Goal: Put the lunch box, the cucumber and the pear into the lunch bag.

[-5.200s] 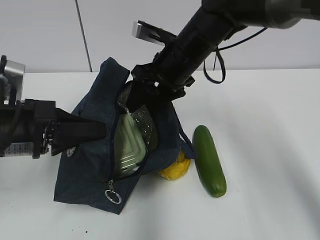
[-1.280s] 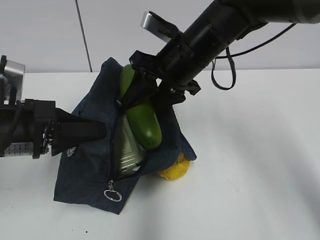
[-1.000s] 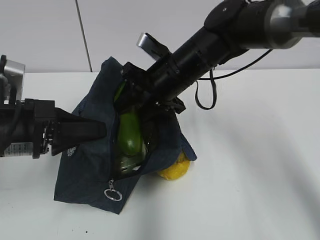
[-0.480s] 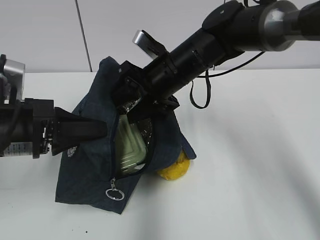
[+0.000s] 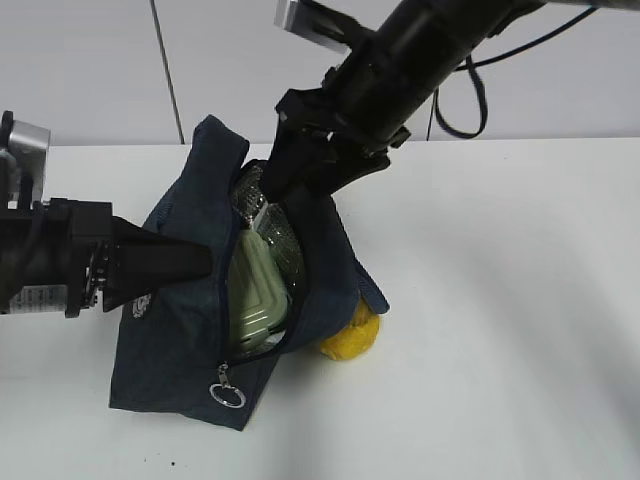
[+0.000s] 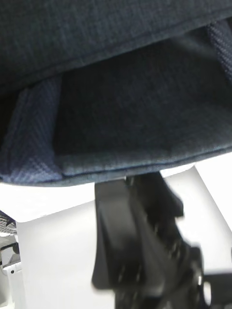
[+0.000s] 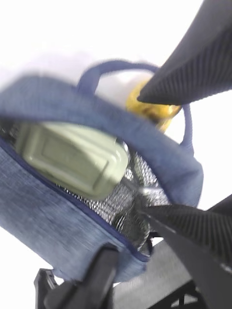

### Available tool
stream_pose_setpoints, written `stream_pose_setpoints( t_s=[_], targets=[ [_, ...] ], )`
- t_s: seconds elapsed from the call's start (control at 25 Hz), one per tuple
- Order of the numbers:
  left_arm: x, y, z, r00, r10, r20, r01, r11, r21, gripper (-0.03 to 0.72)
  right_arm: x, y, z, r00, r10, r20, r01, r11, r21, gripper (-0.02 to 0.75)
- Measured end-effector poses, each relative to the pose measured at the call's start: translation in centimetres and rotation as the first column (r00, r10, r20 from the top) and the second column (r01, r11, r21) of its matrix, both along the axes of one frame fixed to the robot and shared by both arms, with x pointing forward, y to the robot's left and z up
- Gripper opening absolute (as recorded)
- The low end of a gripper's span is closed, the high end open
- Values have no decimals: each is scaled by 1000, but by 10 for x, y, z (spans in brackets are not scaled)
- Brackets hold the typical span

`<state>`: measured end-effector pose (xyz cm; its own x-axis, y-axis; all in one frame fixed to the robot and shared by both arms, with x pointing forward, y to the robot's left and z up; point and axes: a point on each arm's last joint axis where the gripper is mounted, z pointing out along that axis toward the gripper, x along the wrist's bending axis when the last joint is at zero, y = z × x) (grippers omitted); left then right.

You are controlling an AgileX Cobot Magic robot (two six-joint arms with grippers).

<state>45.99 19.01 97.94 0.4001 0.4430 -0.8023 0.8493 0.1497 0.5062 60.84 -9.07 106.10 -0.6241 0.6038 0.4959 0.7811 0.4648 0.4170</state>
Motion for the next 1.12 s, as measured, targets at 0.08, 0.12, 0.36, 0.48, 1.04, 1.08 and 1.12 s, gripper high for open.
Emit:
stream_pose_setpoints(
  t_s=[0.08,0.12,0.36,0.48,1.04,1.08,1.12],
  targets=[
    [1,1,-1,1000,9,-1,-9,1000,11,-20,-8,-7,16,998,20,55,-18,999,-45,507],
    [1,1,-1,1000,14,-1,-14,1000,16,-20,-12,-11,26,996,29,88,-23,997,-68,506],
    [4,4,-5,998,57,-4,-57,996,66,-20,-38,-31,70,969,51,242,-17,990,-139,494],
    [6,6,-7,997,77,-4,-76,993,90,-20,-54,-39,77,965,61,255,-23,988,-150,480],
    [17,10,-6,990,140,25,-142,978,153,-20,-114,-64,11,919,67,389,-23,993,-119,469],
    [18,10,-5,990,142,28,-144,978,154,-20,-113,-63,2,920,52,388,-10,994,-110,468],
    [19,10,-5,990,142,29,-144,978,154,-20,-112,-63,-4,921,37,387,4,994,-106,468]
  ],
)
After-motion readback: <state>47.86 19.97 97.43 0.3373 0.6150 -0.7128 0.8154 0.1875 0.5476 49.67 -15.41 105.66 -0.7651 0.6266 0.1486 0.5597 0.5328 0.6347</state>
